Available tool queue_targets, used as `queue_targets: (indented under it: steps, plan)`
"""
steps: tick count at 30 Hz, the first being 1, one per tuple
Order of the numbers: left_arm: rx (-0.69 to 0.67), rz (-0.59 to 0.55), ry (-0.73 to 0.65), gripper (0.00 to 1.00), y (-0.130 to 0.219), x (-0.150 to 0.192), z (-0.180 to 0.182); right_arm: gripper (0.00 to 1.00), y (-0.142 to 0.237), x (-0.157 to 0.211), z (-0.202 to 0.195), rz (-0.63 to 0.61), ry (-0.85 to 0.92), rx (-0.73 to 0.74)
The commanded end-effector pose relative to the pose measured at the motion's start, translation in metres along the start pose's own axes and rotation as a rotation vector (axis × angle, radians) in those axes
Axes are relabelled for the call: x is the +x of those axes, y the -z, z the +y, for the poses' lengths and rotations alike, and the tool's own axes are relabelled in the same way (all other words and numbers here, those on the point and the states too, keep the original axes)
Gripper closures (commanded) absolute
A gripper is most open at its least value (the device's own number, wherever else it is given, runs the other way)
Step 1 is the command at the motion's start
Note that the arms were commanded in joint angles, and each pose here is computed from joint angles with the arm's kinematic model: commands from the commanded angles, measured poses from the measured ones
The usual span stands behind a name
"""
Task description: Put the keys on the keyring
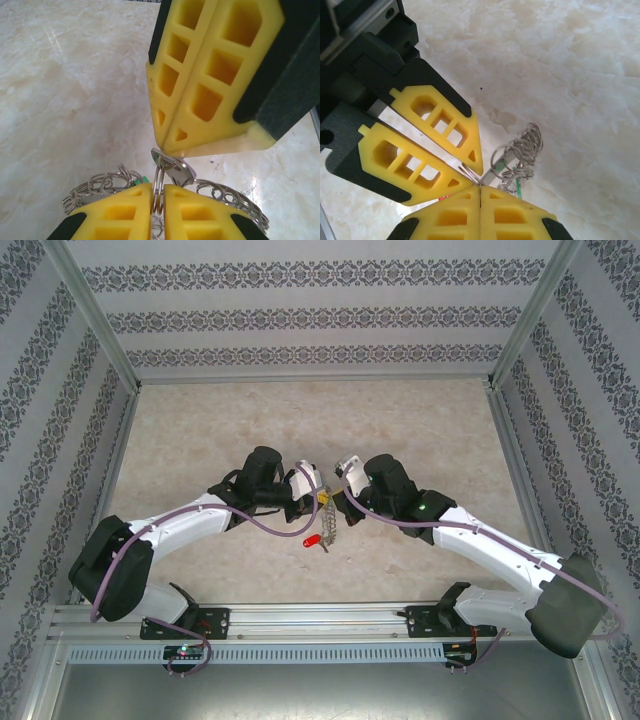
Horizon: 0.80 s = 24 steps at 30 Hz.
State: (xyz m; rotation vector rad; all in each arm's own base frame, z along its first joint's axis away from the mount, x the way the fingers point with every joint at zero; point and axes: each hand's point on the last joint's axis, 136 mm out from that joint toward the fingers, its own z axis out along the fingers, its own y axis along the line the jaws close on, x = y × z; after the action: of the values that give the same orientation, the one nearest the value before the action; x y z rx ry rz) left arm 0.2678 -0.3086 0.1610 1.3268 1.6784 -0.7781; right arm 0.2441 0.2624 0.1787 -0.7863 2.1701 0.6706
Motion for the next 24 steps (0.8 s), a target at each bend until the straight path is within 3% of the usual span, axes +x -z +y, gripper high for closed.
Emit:
queue_targets:
  steps: [1, 13, 24]
  plan:
    - [0.005, -0.032, -0.026, 0.84, 0.0022, -0.0099, -0.0031, 1.00, 0.0042, -0.0209, 0.0117, -0.049, 0.027, -0.046]
    - [0.024, -0.025, -0.028, 0.80, -0.0008, -0.0120, -0.0035, 1.00, 0.0013, -0.0205, 0.0144, -0.040, 0.034, -0.054]
    - [0.011, -0.035, -0.037, 0.85, 0.0000, -0.0161, -0.0011, 1.00, -0.0014, -0.0188, 0.0211, -0.024, 0.039, -0.096]
